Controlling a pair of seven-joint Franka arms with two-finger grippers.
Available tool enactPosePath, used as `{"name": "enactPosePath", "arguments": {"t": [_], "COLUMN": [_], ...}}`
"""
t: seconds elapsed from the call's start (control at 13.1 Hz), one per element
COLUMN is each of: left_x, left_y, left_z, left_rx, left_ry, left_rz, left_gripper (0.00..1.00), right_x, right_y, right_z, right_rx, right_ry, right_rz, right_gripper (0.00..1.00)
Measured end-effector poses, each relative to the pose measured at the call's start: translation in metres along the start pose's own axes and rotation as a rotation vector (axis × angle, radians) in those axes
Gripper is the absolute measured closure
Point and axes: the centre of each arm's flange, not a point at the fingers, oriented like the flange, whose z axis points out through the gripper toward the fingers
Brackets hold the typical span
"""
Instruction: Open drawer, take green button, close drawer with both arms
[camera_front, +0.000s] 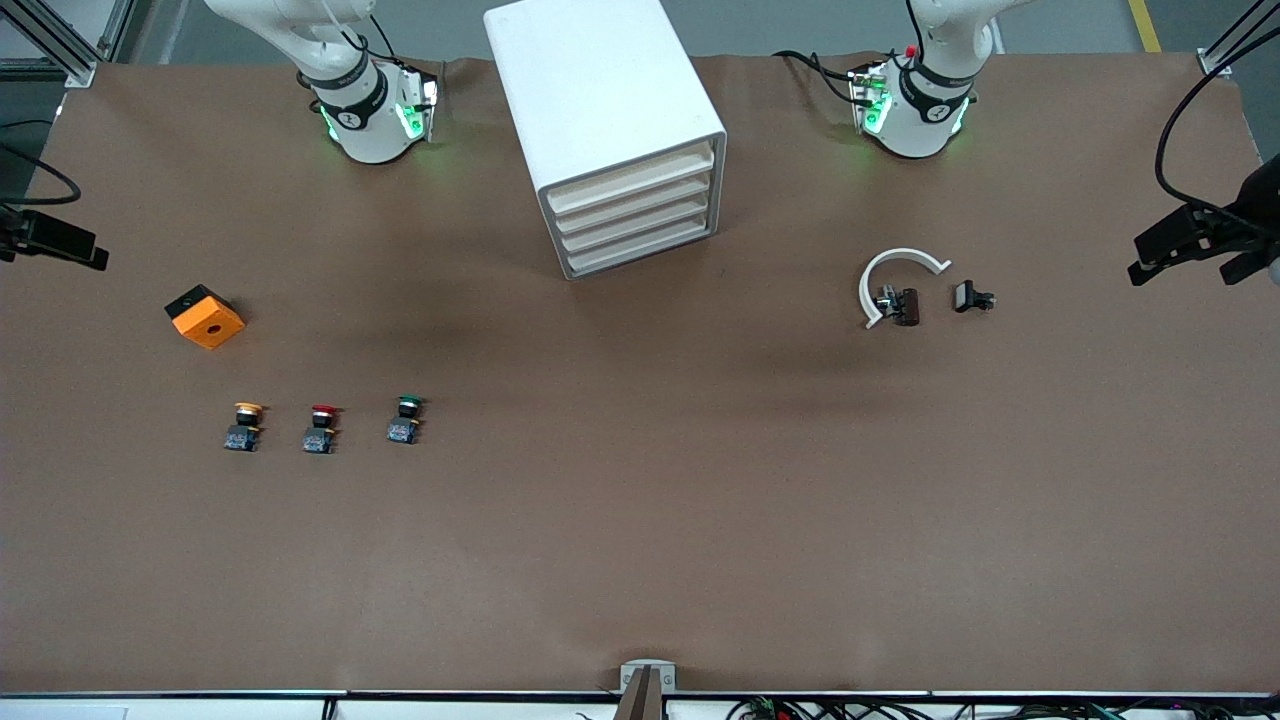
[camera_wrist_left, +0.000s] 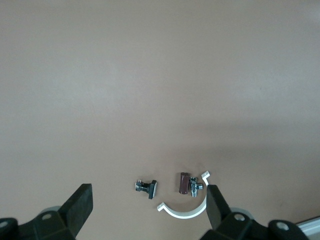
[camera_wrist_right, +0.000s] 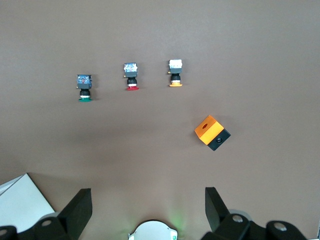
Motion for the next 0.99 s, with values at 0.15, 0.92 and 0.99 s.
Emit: {"name": "enactPosePath", "arguments": {"t": [0.15, 0.92, 0.99], "left_x": [0.003, 0.005, 0.005], "left_y": [-0.001, 0.002, 0.001], "left_z": [-0.006, -0.010, -0.010], "left_rx": [0.000, -0.016, -0.017], "left_ry": [0.022, 0.032, 0.032], "left_rz": [-0.002, 0.011, 0.010], "left_gripper": [0.00, 0.00, 0.00], "right_x": [-0.010, -0.061, -0.063], "right_y": [0.001, 0.009, 0.010], "right_z": [-0.010, 0.001, -0.001], "right_rx": [0.003, 0.025, 0.026], "right_ry": [0.019, 0.047, 0.050], "right_rz": [0.000, 0.001, 0.002], "right_gripper": [0.00, 0.00, 0.00]}}
